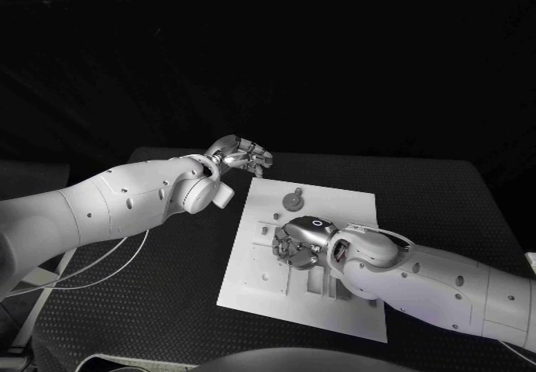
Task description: Assemble the parts on the task board
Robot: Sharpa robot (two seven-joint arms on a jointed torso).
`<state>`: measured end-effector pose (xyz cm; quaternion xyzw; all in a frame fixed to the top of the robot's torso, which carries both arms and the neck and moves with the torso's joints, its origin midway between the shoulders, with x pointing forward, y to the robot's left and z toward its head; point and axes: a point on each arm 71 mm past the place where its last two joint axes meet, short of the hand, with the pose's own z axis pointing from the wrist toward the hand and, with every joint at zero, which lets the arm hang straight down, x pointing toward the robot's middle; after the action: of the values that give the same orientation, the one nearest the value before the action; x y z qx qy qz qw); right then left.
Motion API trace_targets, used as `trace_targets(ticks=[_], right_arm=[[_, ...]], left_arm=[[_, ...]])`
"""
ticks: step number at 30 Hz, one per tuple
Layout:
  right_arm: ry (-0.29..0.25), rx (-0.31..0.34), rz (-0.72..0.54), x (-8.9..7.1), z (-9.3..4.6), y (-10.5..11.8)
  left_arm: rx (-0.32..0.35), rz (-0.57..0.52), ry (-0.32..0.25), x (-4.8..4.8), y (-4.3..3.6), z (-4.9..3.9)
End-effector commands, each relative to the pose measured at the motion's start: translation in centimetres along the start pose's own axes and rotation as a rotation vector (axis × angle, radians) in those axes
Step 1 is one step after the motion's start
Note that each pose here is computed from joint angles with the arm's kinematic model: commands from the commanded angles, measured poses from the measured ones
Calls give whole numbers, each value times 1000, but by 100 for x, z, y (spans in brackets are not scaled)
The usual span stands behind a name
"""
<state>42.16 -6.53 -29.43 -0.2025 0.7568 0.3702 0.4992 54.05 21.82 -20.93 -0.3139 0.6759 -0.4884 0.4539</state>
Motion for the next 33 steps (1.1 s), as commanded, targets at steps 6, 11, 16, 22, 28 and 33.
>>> trace_targets(ticks=[6,11,16,22,28,33], right_arm=[[29,-8,-17,44,3,0],[37,-1,-24,89,-5,-25],[37,3,-25,91,-7,-38],[40,2,-25,98,-1,-33],[40,4,-27,104,2,-40],[41,6,-31,107,8,-48]], left_arm=[[11,-8,6,11,-25,5],[11,-8,7,8,-26,2],[11,-8,6,5,-25,1],[11,-8,7,5,-30,1],[12,-8,7,4,-35,2],[13,-7,7,2,-37,3]])
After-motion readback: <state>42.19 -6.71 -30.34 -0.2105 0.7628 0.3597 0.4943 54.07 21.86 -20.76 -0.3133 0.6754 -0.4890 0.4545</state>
